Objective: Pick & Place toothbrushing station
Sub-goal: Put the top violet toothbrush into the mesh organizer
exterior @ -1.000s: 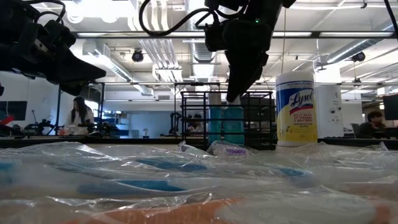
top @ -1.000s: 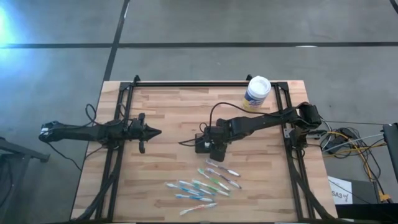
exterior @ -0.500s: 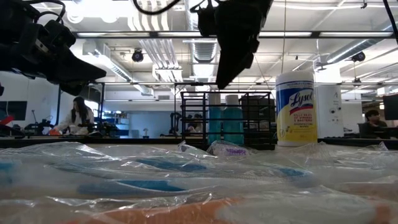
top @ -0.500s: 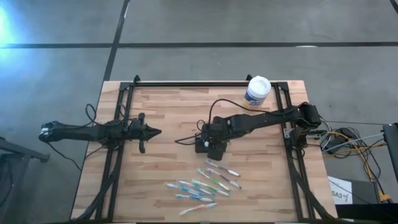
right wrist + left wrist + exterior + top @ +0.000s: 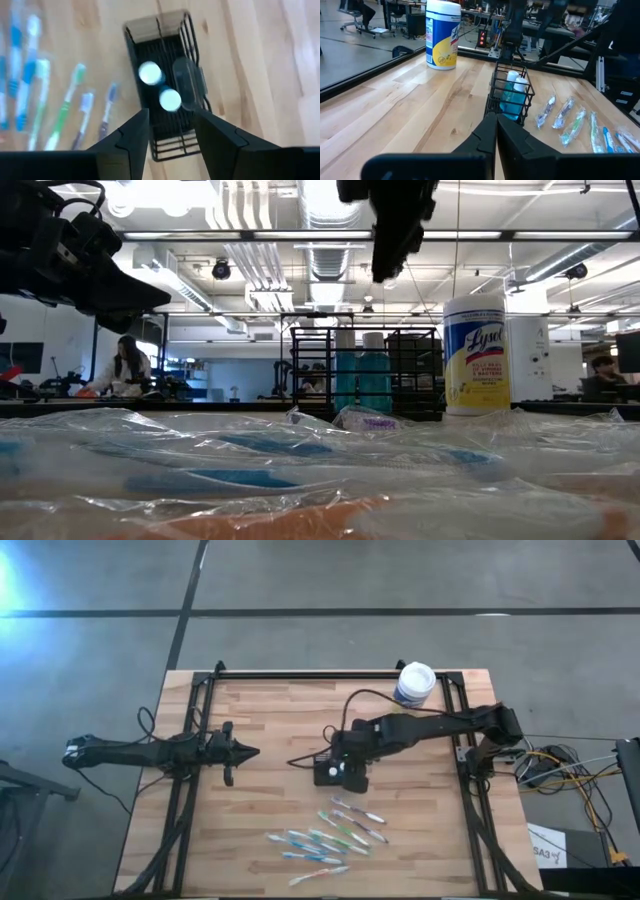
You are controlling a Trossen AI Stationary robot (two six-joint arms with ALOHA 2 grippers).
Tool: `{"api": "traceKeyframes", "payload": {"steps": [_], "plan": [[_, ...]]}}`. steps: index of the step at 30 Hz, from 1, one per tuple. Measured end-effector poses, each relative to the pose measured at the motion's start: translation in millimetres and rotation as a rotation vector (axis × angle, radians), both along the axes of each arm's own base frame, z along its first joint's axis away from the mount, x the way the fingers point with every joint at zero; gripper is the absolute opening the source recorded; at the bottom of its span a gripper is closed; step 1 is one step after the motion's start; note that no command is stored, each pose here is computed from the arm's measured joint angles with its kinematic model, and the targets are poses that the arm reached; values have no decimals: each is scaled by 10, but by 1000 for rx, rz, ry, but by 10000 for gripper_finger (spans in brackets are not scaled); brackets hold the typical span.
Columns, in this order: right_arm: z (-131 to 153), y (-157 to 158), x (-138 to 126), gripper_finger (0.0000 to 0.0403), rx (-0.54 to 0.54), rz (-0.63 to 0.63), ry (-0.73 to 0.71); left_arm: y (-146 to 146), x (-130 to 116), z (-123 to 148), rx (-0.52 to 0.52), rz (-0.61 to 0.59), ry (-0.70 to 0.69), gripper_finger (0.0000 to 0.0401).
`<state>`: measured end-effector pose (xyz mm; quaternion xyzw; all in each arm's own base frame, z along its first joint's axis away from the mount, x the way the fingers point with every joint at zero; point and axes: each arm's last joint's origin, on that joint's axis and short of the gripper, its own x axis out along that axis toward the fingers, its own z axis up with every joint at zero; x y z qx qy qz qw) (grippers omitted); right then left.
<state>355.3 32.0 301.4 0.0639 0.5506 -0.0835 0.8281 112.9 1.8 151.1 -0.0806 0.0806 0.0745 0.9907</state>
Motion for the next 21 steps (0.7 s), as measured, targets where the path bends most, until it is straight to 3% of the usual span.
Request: {"api": "traceKeyframes", "payload": {"steps": [5,12,16,21], "plan": [[362,89,-211,138,-39,53,-165,0,0,0,0,0,0,18],[878,249,-704,124,-140,147,-469,0,1,2,20,-3,0,11],[912,332,-968,116,-120,201,-612,0,1,0,15,-2,2,9],[752,362,-1246,102,-46,282,-808,1,1,2,23,-2,1,9]]}}
